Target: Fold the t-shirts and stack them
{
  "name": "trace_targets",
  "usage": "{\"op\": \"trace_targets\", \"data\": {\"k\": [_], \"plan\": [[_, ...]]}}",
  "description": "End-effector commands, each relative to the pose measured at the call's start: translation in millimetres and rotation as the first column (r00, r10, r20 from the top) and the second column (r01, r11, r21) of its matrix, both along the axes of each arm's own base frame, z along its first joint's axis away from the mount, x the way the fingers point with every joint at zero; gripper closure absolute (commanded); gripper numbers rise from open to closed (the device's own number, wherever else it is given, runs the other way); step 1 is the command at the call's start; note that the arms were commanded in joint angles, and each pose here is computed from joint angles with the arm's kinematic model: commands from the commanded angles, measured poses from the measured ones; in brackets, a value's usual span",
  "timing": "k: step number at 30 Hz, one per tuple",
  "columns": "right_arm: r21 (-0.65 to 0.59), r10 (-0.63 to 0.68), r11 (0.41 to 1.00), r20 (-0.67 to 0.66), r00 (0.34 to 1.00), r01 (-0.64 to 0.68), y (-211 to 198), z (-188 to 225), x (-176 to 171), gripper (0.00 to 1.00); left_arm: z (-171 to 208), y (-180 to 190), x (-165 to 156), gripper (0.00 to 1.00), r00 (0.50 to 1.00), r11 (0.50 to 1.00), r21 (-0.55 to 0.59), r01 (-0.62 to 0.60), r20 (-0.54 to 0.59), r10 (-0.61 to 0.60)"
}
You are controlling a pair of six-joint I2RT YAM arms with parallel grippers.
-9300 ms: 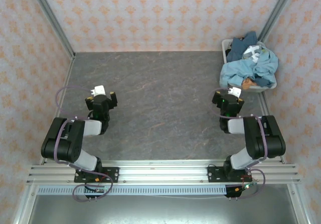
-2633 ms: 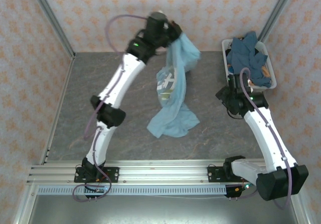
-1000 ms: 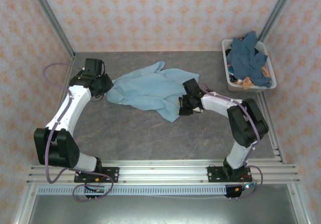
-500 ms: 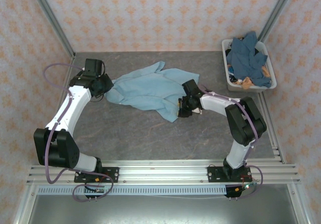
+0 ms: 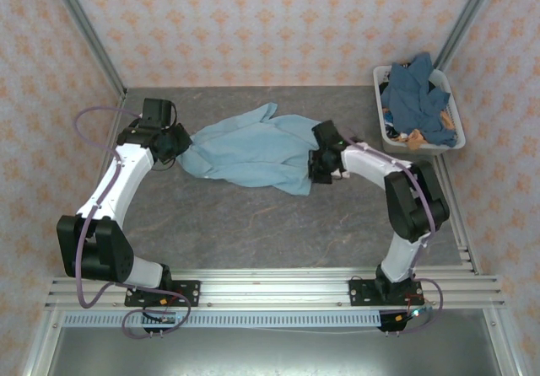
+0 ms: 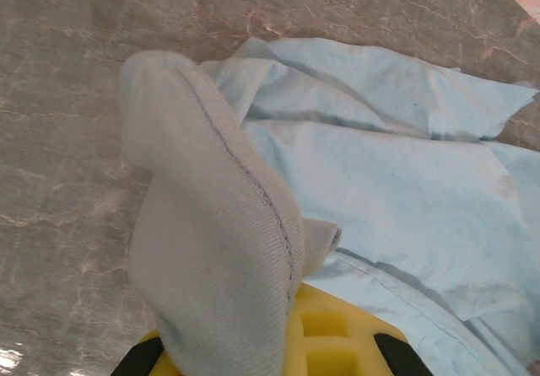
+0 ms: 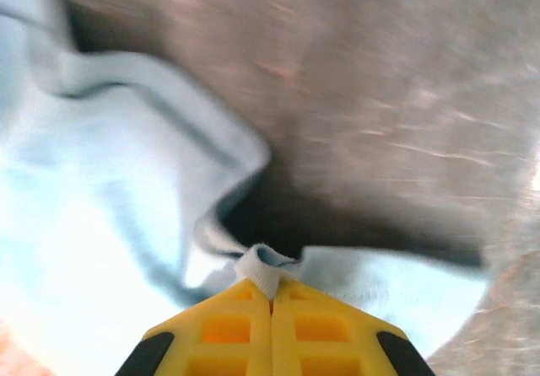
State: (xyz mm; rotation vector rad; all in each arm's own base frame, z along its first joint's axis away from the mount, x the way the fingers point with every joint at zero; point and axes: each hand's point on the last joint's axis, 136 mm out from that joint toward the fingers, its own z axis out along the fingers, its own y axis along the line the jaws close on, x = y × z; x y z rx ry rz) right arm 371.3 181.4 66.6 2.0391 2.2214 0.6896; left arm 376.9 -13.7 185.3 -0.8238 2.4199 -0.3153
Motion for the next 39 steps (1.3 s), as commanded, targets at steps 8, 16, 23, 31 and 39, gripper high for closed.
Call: {"op": "trace_targets", "data": {"k": [8,16,23,31,39], "plan": [[-0.276,0.176,0.957,0.312,0.934,-0.088,-92.0,144.0,82.1,1.00,50.0,-32.8,60.9,1.00,0.987,0.963,-0.270,0.004,0.159,0.040],[-0.474,0.272,0.878,0.370,0.888,-0.071,-141.0,221.3,55.7,1.00,120.8,-34.5,40.3,1.00,0.947,0.950,-0.311,0.014,0.310,0.087],[-0.419,0.263,0.889,0.138,0.955,-0.185,-145.9,107.6,-41.4,1.00,-5.3,-69.7,-65.6,1.00,0.998,0.931,-0.364,-0.007,0.062,0.032],[-0.397,0.287,0.869,-0.085,0.954,-0.296,-155.2,26.6,-113.2,1.00,-58.0,-59.0,-115.2,0.23,0.994,0.952,-0.297,-0.070,-0.103,0.040],[-0.442,0.301,0.823,-0.193,0.934,-0.357,-169.4,19.6,-133.5,1.00,-70.7,-43.4,-49.5,0.30,0.972,0.987,-0.143,-0.067,-0.233,0.033]]}}
